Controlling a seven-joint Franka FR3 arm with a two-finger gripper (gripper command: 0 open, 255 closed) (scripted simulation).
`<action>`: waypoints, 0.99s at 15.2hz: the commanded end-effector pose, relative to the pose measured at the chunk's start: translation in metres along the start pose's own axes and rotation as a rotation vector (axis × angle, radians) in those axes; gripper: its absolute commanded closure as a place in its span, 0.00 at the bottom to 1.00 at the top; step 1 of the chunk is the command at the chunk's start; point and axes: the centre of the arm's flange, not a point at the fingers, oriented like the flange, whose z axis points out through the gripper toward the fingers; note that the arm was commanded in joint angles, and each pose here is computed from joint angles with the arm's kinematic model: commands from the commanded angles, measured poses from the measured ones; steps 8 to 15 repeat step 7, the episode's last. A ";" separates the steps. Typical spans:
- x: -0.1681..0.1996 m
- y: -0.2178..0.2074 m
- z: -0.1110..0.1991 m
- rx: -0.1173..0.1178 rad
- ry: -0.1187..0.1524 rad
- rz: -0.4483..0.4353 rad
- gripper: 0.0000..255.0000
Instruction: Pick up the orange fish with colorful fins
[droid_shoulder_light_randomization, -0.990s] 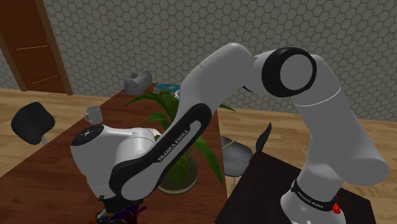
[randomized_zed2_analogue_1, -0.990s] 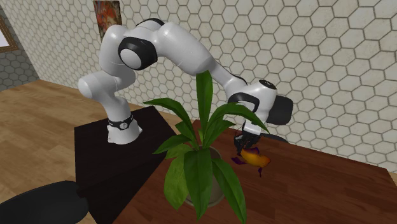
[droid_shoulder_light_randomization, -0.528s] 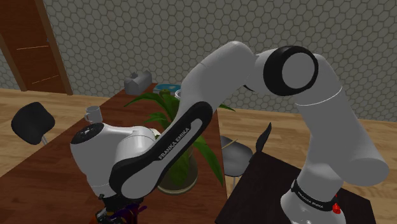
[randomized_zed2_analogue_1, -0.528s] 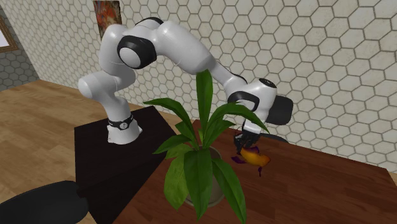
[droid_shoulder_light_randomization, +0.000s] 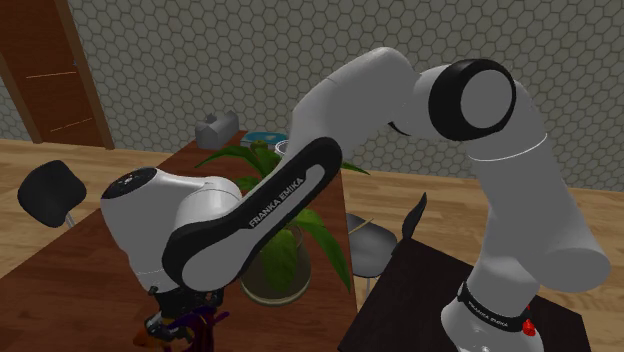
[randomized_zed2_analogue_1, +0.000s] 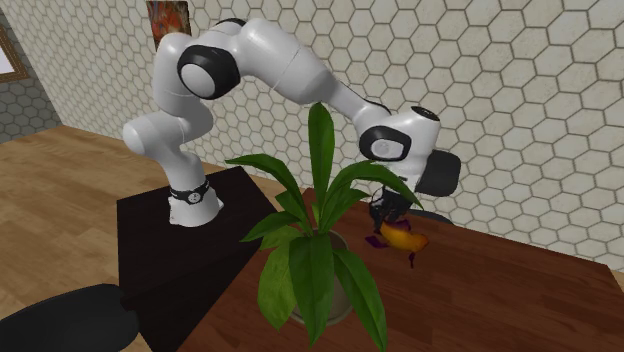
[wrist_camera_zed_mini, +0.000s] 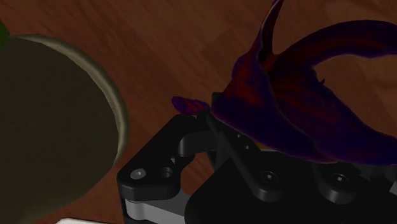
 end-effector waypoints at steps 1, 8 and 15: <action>-0.002 0.000 -0.011 0.000 0.000 0.000 1.00; -0.004 0.003 -0.033 0.000 0.000 0.000 1.00; -0.004 0.003 -0.033 0.000 0.000 0.000 1.00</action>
